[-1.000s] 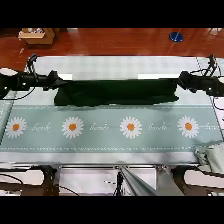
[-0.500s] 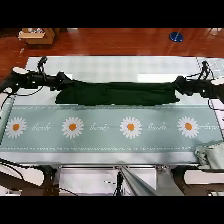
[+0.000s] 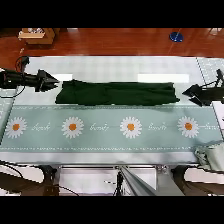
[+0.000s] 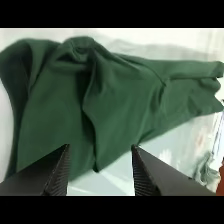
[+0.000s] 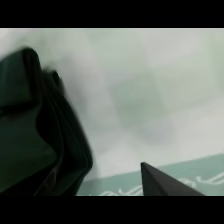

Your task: Fold the shirts.

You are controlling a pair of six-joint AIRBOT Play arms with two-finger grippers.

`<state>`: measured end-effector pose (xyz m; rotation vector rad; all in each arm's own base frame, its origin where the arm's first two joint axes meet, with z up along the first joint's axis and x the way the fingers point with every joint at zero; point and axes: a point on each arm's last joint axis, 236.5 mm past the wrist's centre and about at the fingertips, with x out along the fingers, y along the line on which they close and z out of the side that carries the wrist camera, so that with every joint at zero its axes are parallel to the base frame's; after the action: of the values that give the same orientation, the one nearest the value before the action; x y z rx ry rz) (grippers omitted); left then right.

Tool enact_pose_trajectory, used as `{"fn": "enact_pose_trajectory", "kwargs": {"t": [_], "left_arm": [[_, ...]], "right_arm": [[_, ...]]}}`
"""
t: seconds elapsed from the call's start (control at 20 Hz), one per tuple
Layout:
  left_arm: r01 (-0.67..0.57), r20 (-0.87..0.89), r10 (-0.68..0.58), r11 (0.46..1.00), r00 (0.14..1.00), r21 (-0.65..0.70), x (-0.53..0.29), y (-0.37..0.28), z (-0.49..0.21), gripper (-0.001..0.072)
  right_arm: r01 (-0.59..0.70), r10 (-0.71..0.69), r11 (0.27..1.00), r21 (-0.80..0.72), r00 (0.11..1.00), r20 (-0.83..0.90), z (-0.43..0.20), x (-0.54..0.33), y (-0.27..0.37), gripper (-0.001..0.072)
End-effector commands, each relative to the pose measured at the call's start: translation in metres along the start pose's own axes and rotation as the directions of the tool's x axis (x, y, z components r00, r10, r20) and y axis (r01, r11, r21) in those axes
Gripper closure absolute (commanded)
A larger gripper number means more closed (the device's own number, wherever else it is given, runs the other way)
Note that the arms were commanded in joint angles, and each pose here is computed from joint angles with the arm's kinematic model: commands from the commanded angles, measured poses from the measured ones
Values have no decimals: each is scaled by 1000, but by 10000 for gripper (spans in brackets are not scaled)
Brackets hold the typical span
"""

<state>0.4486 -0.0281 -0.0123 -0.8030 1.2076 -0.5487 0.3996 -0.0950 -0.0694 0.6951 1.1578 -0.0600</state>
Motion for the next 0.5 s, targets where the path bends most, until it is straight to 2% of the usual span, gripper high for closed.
{"fn": "enact_pose_trajectory", "kwargs": {"t": [0.0, 0.15, 0.3, 0.35, 0.45], "left_arm": [[22, -43, -22, 1000, 999, 5, 0, -9, -9, 263], [27, -68, -26, 999, 997, 23, 10, -17, -14, 264], [31, -89, -28, 999, 996, 37, 18, -24, -18, 265], [33, -94, -29, 999, 995, 40, 20, -25, -19, 265], [38, -106, -33, 998, 994, 45, 23, -29, -22, 267]], "right_arm": [[-90, 102, 990, 110, 988, -115, -24, 14, 3, 108], [-195, 221, 964, 182, 966, -136, -28, 39, 30, 113], [-223, 260, 955, 195, 946, -195, -46, 66, 55, 127], [-234, 274, 952, 197, 940, -204, -50, 72, 64, 243], [-283, 316, 941, 185, 931, -183, -43, 71, 82, 669]]}}
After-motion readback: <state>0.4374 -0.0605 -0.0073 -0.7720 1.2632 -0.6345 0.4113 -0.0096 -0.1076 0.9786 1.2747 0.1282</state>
